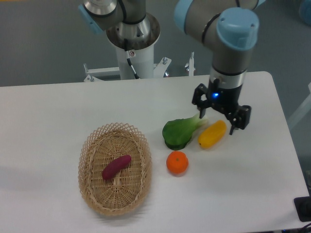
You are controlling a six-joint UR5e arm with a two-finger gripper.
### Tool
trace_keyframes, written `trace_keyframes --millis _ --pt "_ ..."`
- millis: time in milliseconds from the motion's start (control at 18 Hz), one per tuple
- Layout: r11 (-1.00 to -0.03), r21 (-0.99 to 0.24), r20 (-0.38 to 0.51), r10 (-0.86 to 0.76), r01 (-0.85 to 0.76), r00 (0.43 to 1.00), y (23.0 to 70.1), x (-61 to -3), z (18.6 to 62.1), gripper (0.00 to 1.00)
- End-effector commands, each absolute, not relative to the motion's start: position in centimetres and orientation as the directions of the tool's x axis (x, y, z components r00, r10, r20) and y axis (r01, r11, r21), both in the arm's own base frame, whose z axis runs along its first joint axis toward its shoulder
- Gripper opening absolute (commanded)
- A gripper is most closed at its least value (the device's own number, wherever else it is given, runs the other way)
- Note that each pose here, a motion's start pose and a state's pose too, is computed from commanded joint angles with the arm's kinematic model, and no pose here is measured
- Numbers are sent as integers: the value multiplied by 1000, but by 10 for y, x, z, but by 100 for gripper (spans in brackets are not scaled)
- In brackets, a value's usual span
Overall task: Pick up the sweet potato from the basket
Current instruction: 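Move the open gripper over the basket and lower toward the purple sweet potato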
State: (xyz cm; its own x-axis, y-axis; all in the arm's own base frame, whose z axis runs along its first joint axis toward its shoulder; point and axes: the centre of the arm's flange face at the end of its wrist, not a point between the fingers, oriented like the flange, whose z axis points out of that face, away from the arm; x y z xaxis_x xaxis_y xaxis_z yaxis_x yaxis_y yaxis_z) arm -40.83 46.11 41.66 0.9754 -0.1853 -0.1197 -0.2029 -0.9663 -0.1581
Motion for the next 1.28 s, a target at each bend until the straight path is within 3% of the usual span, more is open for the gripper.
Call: trace_keyframes --millis 167,667,944,1278 --pt "-979 -173 -90 -95 -110 991 485 -382 408 100" --pt "-981 -180 -56 -70 -79 996 558 -284 341 100" --pt "-977 -134 -14 -167 -167 986 592 -243 277 100" --pt "-964 -85 -46 -248 -251 968 612 -215 230 100"
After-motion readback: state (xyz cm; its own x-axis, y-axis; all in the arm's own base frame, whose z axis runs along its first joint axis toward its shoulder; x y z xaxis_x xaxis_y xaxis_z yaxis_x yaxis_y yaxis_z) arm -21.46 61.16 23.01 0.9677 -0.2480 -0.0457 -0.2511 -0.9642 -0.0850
